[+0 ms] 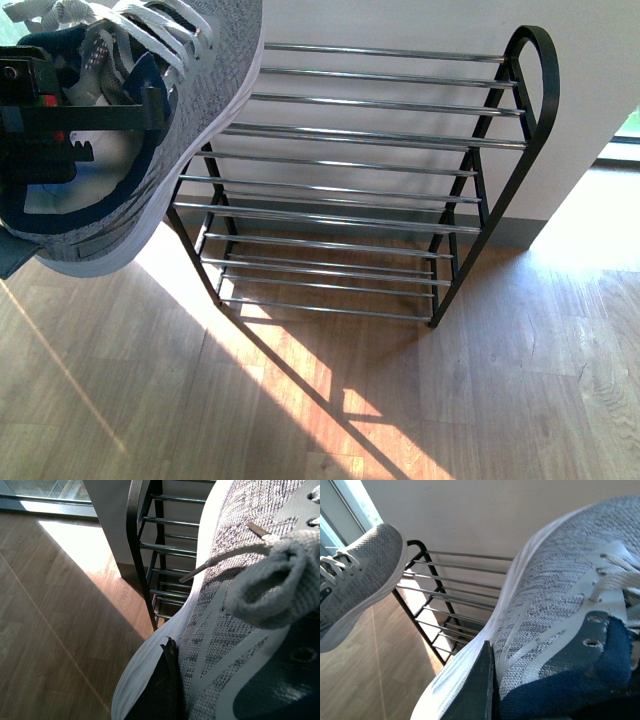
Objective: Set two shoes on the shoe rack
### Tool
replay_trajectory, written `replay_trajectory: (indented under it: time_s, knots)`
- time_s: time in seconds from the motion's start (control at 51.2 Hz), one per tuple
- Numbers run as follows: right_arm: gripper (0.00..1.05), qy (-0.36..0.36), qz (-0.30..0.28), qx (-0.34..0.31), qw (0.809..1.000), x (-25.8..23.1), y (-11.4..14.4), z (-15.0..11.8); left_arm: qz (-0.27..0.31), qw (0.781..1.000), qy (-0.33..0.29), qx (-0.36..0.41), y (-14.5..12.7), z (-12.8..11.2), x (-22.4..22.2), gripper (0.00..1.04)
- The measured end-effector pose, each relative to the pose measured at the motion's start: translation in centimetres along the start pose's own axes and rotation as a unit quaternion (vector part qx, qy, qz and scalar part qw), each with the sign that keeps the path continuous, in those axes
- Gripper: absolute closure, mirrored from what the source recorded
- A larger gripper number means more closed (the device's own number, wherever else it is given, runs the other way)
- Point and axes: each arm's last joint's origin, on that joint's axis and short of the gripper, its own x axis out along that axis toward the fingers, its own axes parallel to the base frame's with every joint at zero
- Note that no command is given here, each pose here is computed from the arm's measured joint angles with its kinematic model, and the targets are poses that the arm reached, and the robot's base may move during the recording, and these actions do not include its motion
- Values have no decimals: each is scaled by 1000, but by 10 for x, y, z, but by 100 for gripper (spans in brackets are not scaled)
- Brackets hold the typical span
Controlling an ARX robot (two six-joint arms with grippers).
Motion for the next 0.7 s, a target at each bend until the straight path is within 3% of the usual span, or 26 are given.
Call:
replay_trajectory:
  time_s: [0.137,0.273,0.527,0.702]
  knots:
    - [103,21,4,20,1000,32,11,16,0,1000,0,0,0,0,0,103]
    - [103,61,-18,24,998,102,30,31,0,1000,0,0,0,0,0,103]
    - [103,128,-32,-16,991,195,52,22,0,1000,0,0,0,0,0,103]
    - [103,161,-70,-38,984,244,49,9,0,1000,0,0,0,0,0,103]
